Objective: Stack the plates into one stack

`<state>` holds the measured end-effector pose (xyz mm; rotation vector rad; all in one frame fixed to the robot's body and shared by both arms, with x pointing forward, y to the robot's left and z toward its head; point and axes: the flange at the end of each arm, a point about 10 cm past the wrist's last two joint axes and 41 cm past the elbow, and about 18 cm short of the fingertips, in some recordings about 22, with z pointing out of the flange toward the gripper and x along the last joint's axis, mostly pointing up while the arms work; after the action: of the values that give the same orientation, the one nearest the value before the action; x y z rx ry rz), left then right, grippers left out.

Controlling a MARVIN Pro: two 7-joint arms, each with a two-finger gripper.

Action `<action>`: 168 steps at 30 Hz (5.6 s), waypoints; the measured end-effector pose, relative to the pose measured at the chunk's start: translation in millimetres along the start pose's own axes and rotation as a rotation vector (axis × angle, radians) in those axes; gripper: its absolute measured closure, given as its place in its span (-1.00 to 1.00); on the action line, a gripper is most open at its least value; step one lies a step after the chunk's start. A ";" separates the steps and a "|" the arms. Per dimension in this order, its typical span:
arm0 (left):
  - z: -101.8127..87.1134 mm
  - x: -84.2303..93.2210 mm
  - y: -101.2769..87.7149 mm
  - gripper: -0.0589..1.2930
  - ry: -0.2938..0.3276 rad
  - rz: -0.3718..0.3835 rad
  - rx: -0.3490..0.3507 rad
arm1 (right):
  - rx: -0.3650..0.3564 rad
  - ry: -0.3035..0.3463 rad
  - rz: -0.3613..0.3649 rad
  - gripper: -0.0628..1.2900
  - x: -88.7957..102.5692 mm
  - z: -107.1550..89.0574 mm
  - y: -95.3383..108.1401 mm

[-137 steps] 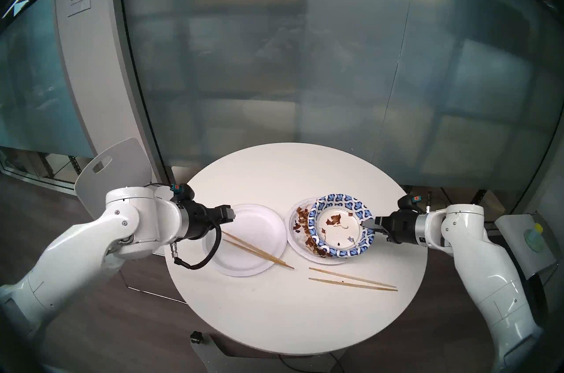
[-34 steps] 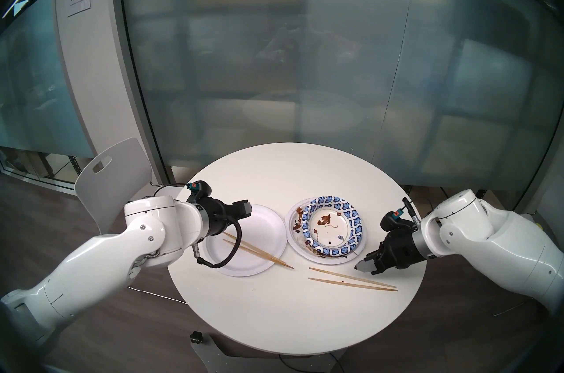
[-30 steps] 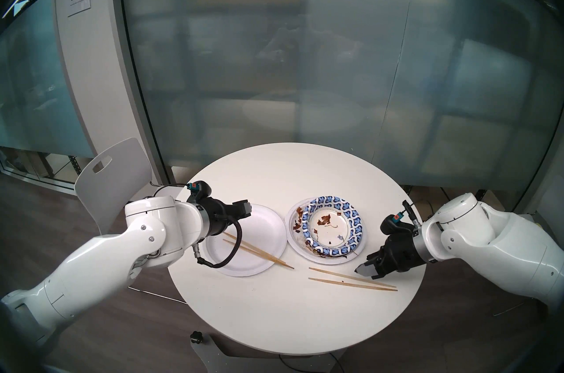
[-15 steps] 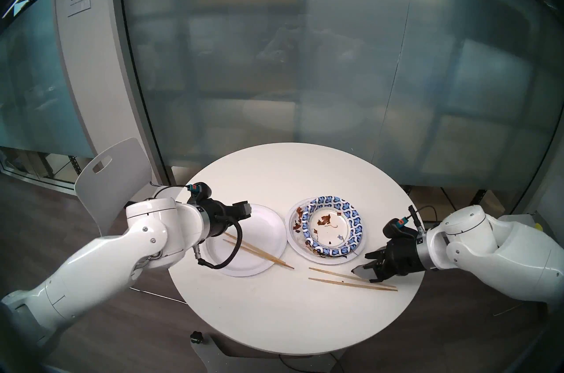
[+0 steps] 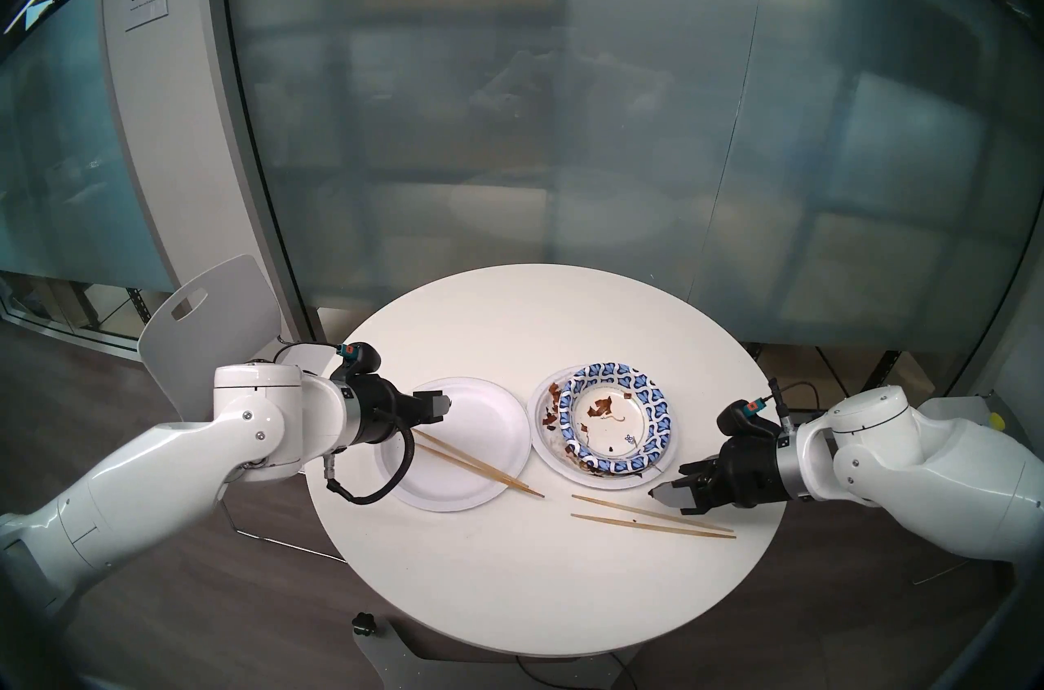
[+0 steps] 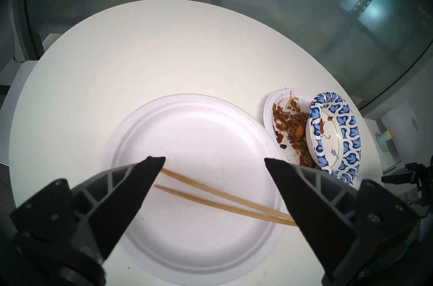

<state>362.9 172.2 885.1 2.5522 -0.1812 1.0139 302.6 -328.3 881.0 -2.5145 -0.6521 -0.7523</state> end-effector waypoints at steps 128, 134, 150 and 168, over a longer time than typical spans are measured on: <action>45.0 4.3 -58.7 -0.87 -0.040 0.861 -0.606 | 0.030 0.126 0.129 -0.86 4.0 -13.0 -37.0; 53.0 14.8 -51.4 -0.87 -0.019 0.915 -0.617 | 0.030 0.126 0.129 -0.86 4.0 -13.0 -37.0; 68.8 12.4 -37.9 -0.87 -0.088 1.025 -0.667 | 0.029 0.126 0.127 -0.86 4.1 -13.1 -37.0; 84.9 4.8 -37.3 -0.87 -0.094 1.103 -0.659 | 0.028 0.126 0.126 -0.86 4.1 -13.1 -37.0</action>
<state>429.8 172.7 820.6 1.7756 -1.7439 0.8976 280.3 -304.5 903.2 -2.4334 -0.4541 -0.8407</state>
